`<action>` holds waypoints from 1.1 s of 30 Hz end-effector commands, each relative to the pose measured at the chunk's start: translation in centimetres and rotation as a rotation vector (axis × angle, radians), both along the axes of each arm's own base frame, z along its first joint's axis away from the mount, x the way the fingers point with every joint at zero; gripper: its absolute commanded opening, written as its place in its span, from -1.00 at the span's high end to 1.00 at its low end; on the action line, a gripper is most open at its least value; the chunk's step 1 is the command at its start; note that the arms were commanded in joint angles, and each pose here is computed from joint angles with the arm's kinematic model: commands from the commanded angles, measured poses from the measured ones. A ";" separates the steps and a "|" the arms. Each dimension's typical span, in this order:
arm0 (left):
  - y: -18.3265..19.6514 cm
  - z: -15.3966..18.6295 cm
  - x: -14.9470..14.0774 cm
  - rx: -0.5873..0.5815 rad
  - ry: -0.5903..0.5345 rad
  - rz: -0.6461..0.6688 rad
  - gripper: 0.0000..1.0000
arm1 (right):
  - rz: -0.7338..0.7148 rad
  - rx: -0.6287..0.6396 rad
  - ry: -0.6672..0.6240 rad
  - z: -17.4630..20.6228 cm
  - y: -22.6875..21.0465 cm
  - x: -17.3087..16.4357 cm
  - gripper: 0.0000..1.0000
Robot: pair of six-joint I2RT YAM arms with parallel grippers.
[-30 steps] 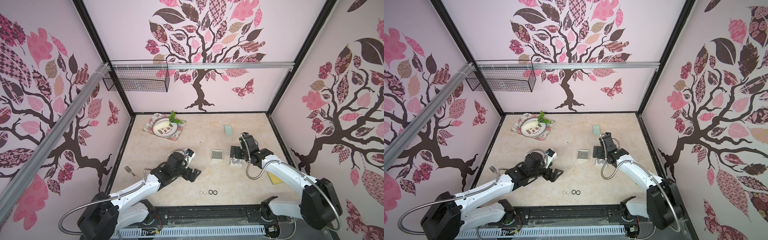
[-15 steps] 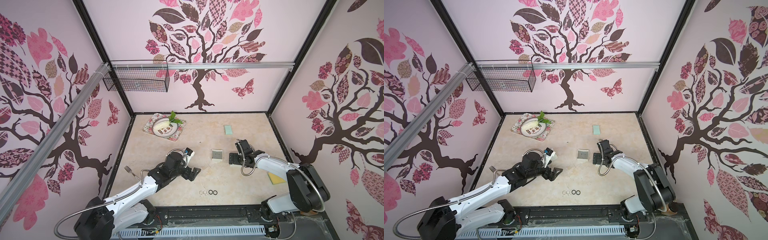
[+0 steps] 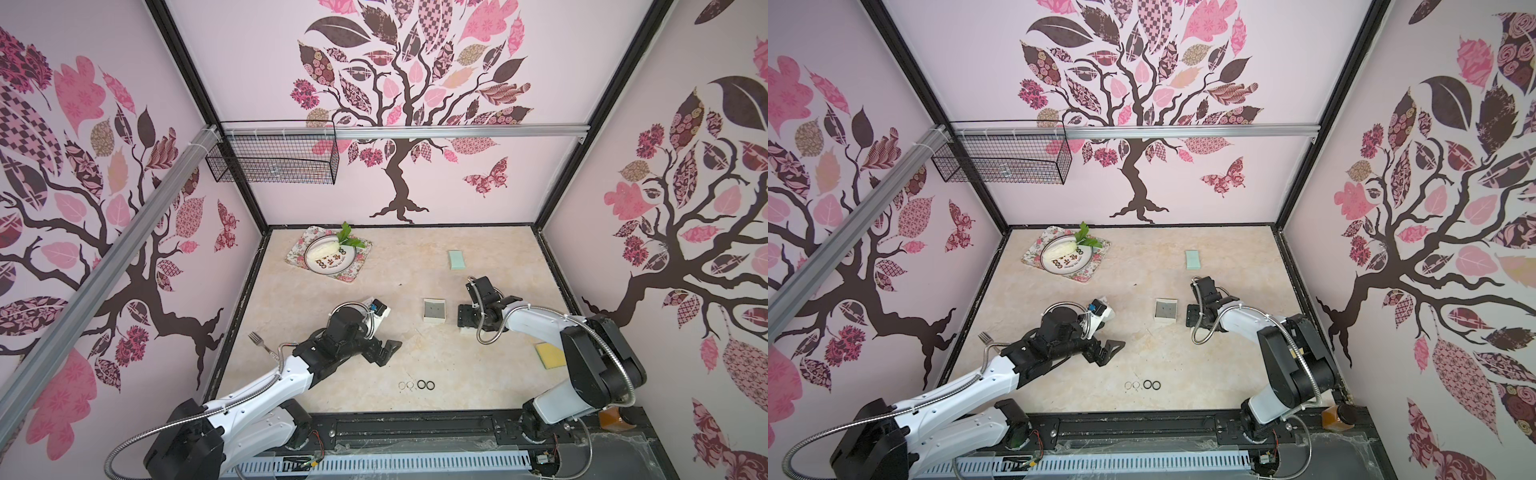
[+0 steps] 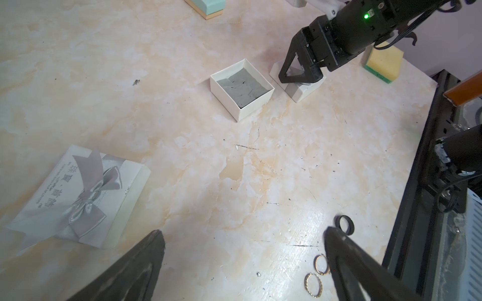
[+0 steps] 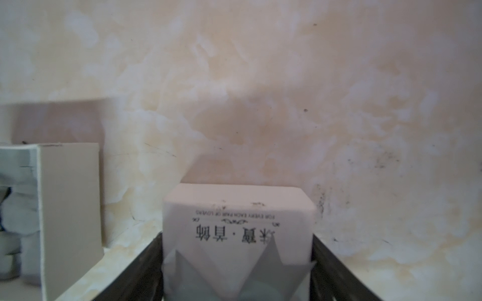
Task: Take the rings out of the lift-off lid box
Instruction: Pick up the lid from the center of the board, then close the lid on the jewelry box.
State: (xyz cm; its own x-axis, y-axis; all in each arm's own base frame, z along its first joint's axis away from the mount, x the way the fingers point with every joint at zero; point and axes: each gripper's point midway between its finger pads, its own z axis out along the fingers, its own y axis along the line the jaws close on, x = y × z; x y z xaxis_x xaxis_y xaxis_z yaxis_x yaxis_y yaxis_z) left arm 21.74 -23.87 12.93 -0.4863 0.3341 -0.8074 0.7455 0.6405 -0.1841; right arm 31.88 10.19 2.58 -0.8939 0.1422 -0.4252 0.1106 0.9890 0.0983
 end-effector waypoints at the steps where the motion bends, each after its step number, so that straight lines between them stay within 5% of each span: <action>1: -0.2 0.3 -0.6 -0.022 -0.054 -0.059 -0.96 | -0.013 -0.002 -0.009 1.1 0.0 0.6 -0.50; 18: 0.3 2.8 -2.3 -0.115 -0.222 -0.104 -0.97 | 0.045 0.134 -0.113 8.9 5.2 2.6 -0.51; 33: 0.3 3.0 -2.6 -0.108 -0.230 -0.106 -0.97 | 0.121 0.142 -0.034 5.5 11.2 3.5 -0.53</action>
